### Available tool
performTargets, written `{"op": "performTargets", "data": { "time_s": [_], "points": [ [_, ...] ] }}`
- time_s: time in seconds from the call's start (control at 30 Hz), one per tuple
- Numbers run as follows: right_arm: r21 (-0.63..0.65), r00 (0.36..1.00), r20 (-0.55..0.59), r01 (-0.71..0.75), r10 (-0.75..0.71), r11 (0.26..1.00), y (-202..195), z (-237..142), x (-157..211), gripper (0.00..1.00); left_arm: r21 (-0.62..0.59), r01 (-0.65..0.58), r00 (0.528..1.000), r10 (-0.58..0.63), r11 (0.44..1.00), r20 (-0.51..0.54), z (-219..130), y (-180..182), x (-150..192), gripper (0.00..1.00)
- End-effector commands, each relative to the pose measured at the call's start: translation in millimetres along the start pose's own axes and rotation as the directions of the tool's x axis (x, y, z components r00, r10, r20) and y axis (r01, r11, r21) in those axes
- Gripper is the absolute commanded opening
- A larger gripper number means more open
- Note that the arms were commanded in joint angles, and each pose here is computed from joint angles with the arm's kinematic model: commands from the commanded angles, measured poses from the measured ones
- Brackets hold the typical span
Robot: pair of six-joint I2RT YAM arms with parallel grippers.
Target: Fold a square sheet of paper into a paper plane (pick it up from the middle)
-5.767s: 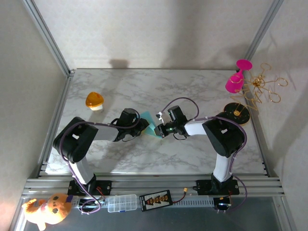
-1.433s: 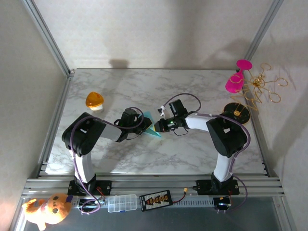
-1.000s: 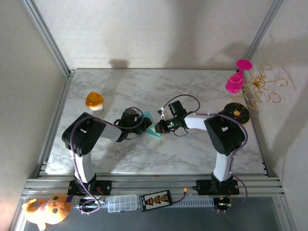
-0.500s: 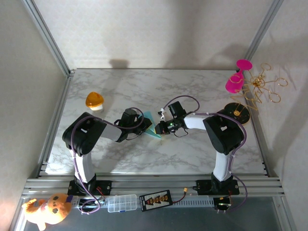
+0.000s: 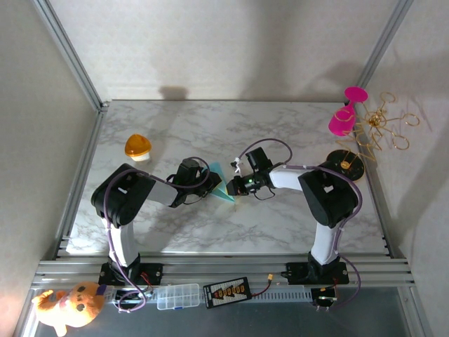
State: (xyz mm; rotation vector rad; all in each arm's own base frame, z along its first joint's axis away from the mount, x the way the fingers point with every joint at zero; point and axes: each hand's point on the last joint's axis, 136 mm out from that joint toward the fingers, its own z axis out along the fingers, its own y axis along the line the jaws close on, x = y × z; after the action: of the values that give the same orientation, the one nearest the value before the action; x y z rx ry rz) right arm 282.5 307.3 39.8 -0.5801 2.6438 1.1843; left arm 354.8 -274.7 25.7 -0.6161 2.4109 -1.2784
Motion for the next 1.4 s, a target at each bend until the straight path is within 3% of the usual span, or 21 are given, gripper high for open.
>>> {"op": "performTargets", "data": {
  "time_s": [0.0, 0.57, 1.37],
  "points": [
    [0.036, 0.994, 0.103, 0.026, -0.029, 0.999, 6.6, -19.5, -20.3, 0.12, 0.007, 0.005, 1.0, -0.005, 1.0, -0.01, 2.6, -2.4, -1.0, 0.15],
    [-0.042, 0.999, -0.052, -0.014, 0.012, 0.999, 7.7, 11.6, 9.4, 0.13, 0.04, -0.021, 0.999, 0.022, 0.999, -0.025, 0.3, -9.7, 2.4, 0.19],
    [0.021, 0.993, -0.101, -0.051, 0.053, 0.998, -10.5, 22.0, 21.1, 0.13, 0.05, -0.016, 0.999, 0.018, 0.999, -0.033, 2.3, -11.0, 3.1, 0.25]
  ]
}}
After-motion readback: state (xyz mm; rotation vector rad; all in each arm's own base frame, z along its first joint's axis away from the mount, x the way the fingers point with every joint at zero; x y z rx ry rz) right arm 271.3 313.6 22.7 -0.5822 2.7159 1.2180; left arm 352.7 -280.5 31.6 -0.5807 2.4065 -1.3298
